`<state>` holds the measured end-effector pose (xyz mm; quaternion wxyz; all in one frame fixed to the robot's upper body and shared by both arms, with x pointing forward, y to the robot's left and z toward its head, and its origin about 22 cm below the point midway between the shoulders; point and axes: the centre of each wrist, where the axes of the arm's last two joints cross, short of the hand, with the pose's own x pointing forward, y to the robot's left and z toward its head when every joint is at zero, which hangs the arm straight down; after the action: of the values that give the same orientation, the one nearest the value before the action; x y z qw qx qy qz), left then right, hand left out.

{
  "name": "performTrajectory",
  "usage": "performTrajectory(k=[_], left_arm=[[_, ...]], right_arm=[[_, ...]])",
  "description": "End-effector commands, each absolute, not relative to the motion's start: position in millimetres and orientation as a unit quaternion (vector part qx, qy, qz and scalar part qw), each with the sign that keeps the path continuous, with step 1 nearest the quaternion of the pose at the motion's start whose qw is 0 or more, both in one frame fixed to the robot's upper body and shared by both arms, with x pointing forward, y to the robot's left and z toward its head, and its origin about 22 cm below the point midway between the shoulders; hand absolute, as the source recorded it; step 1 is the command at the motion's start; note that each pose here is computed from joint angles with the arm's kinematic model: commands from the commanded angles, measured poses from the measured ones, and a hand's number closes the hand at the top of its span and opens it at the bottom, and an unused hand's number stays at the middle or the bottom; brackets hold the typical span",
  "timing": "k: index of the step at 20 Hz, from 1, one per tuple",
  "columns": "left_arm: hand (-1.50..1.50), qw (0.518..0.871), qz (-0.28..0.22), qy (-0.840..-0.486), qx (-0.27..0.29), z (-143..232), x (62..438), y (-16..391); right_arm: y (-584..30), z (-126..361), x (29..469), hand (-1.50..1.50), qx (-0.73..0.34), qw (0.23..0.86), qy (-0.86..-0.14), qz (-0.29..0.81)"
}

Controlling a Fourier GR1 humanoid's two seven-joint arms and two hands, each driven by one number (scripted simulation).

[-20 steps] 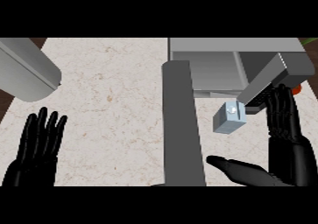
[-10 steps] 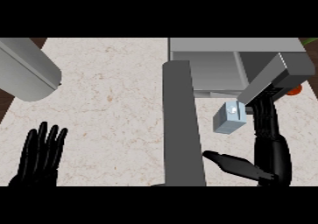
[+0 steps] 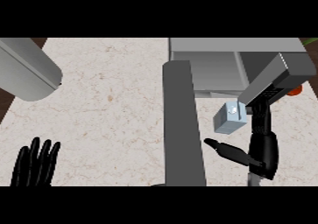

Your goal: Pick up the milk, place it into the microwave and close the microwave

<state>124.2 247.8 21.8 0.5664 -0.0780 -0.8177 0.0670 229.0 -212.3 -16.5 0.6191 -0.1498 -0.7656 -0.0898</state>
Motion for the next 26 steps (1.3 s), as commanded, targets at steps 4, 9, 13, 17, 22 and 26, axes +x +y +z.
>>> performTrajectory(k=[4, 9, 13, 17, 22, 26], left_arm=[[-1.50, 0.571, 0.069, -0.815, -0.077, 22.3, 126.8, 242.5], [-1.50, 0.570, 0.073, -0.814, -0.083, 13.0, 101.8, 246.8], [-1.50, 0.564, 0.076, -0.818, -0.080, 28.8, 101.7, 243.6], [-1.50, 0.567, 0.069, -0.816, -0.083, 12.6, 92.4, 239.9], [-1.50, 0.571, 0.075, -0.813, -0.086, 4.6, 83.0, 265.7], [-1.50, 0.568, 0.073, -0.817, -0.076, -5.3, 102.6, 245.3]], right_arm=[[-238.9, -70.3, 245.2, -1.50, -0.184, 0.639, -0.740, -0.105], [-242.1, -86.0, 233.4, -1.50, -0.184, 0.636, -0.744, -0.093], [-255.1, -102.9, 245.0, -1.50, -0.179, 0.632, -0.748, -0.094], [-265.3, -119.9, 223.3, -1.50, -0.189, 0.627, -0.751, -0.089], [-265.1, -134.3, 249.8, -1.50, -0.191, 0.628, -0.749, -0.089], [-261.3, -146.5, 250.5, -1.50, -0.174, 0.622, -0.760, -0.068]])
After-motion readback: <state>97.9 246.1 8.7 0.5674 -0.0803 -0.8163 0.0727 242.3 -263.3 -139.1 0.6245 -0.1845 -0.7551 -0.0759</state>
